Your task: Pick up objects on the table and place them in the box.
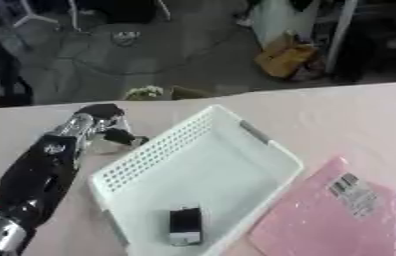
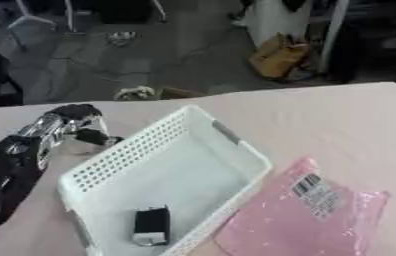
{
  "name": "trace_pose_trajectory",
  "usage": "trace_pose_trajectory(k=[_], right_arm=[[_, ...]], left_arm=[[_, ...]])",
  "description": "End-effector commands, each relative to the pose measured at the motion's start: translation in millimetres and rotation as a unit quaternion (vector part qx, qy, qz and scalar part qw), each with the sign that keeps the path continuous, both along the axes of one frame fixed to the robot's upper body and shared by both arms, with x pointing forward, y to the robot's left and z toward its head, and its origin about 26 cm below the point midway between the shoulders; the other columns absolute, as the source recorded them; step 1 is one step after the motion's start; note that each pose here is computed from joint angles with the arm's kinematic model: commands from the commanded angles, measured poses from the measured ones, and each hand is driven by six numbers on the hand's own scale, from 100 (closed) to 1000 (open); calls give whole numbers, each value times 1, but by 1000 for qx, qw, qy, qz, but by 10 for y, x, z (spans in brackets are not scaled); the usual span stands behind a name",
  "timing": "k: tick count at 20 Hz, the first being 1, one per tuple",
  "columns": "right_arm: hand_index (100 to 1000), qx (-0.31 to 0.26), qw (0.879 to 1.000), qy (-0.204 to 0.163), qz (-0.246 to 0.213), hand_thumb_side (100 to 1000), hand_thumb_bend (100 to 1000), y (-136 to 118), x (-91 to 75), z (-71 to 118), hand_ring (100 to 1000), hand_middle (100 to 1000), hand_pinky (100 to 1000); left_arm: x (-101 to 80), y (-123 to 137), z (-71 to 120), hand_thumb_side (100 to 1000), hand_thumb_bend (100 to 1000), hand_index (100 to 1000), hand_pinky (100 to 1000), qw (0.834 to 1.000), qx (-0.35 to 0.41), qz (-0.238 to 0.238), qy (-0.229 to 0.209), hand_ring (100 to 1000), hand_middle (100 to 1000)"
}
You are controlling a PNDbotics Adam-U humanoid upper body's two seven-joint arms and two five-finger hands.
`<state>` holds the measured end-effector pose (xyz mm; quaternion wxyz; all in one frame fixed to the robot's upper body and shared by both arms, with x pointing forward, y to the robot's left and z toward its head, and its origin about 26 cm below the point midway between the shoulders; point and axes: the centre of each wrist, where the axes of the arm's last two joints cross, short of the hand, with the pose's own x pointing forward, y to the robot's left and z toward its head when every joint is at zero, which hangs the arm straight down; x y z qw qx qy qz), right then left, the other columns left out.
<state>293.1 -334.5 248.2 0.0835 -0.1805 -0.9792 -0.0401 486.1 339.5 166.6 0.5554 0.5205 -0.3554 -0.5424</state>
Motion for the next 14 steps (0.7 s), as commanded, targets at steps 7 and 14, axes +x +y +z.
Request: trace_pose_trajectory(k=[7,14], right_arm=[[731,-7,1000,-14,-4,1000,100,8,-38,73,844,755,793],[728,-4,1000,-16,-3,1000,100,9,-37,76,844,755,794]], left_arm=[[-31,199,117,908,892,1000,1000,999,-1,20,-37,1000,991],[-34,212,83,875,872,950,732,999,-12,26,-36,833,822]])
